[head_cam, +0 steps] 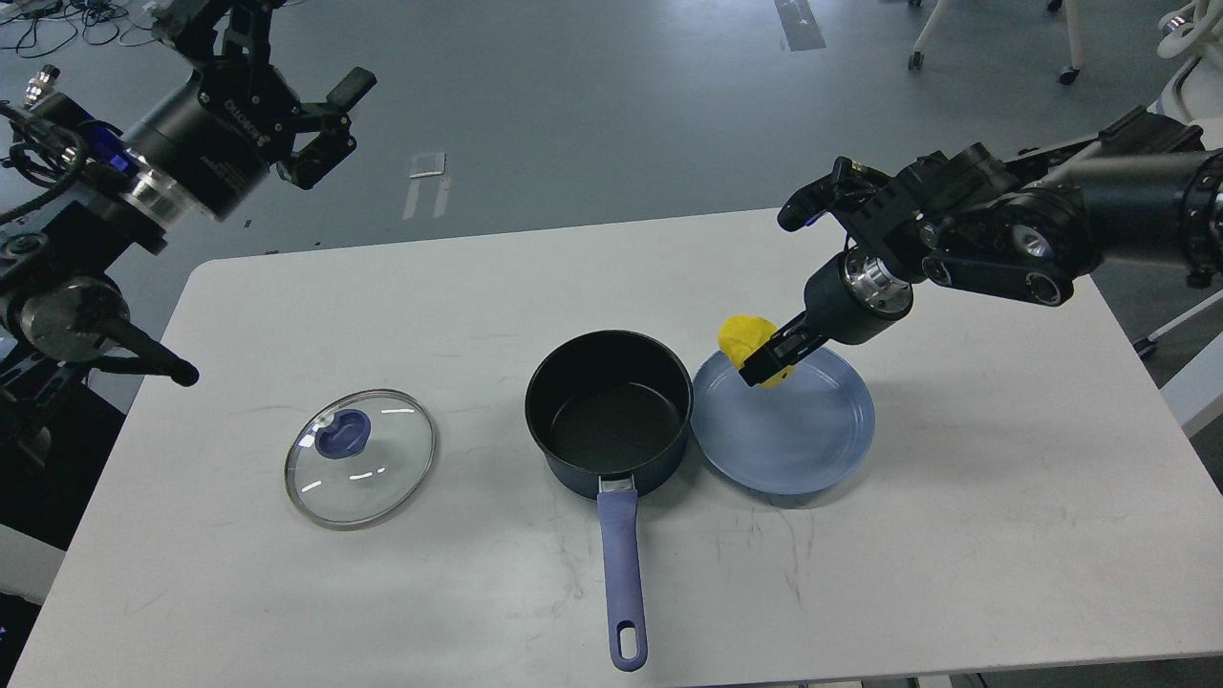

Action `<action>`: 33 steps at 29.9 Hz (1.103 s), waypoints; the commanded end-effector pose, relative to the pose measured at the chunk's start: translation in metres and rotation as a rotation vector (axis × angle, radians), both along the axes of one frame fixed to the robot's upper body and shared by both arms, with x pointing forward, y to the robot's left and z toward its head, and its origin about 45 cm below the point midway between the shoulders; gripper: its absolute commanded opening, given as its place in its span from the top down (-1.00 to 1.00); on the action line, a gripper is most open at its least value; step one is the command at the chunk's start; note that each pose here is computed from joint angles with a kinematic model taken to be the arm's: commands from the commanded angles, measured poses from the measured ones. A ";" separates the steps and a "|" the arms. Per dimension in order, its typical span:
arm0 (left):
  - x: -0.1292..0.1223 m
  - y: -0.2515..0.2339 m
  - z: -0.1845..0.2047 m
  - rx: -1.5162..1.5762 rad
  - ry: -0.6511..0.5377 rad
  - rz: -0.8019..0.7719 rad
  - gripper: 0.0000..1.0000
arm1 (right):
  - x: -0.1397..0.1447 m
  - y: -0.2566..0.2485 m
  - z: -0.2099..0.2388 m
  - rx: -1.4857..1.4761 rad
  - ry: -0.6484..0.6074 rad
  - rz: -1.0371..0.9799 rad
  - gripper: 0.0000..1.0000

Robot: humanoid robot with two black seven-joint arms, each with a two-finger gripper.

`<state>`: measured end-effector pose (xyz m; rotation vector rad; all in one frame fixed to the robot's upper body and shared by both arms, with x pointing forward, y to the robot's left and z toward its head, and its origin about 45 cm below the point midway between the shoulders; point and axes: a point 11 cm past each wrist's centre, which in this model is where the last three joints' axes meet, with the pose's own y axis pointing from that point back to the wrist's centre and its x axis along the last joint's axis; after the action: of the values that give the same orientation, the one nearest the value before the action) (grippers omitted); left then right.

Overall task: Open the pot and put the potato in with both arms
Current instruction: 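Carry the potato over the pot and release it inside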

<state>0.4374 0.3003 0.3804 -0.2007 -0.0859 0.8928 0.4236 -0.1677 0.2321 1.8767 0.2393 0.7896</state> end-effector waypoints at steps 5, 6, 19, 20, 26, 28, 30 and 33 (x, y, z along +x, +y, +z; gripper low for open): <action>0.000 0.000 0.001 -0.002 -0.001 0.001 -0.95 | -0.008 0.078 0.022 0.037 -0.042 0.156 0.62; 0.000 -0.001 0.000 -0.003 -0.001 -0.002 -0.96 | -0.015 0.094 0.017 0.042 -0.027 0.185 0.62; 0.000 -0.001 0.000 -0.006 0.000 0.000 -0.96 | -0.018 0.096 0.004 0.093 0.022 0.128 0.47; 0.000 -0.001 0.000 -0.006 0.000 0.000 -0.96 | -0.020 0.097 0.003 0.109 0.035 0.116 0.41; 0.000 -0.001 0.000 -0.007 0.001 -0.001 -0.96 | -0.022 0.101 0.003 0.150 0.065 0.085 0.34; 0.000 -0.001 0.000 -0.007 0.001 -0.001 -0.96 | -0.022 0.101 0.003 0.148 0.065 0.085 0.32; 0.000 -0.001 -0.001 -0.007 0.002 0.000 -0.96 | -0.022 0.099 0.001 0.144 0.066 0.084 0.14; 0.000 -0.001 -0.001 -0.007 0.002 0.000 -0.96 | -0.023 0.099 0.000 0.143 0.068 0.084 -0.21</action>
<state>0.4376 0.2993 0.3798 -0.2065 -0.0807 0.8932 0.4008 -0.0680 0.2332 2.0434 0.3125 0.8201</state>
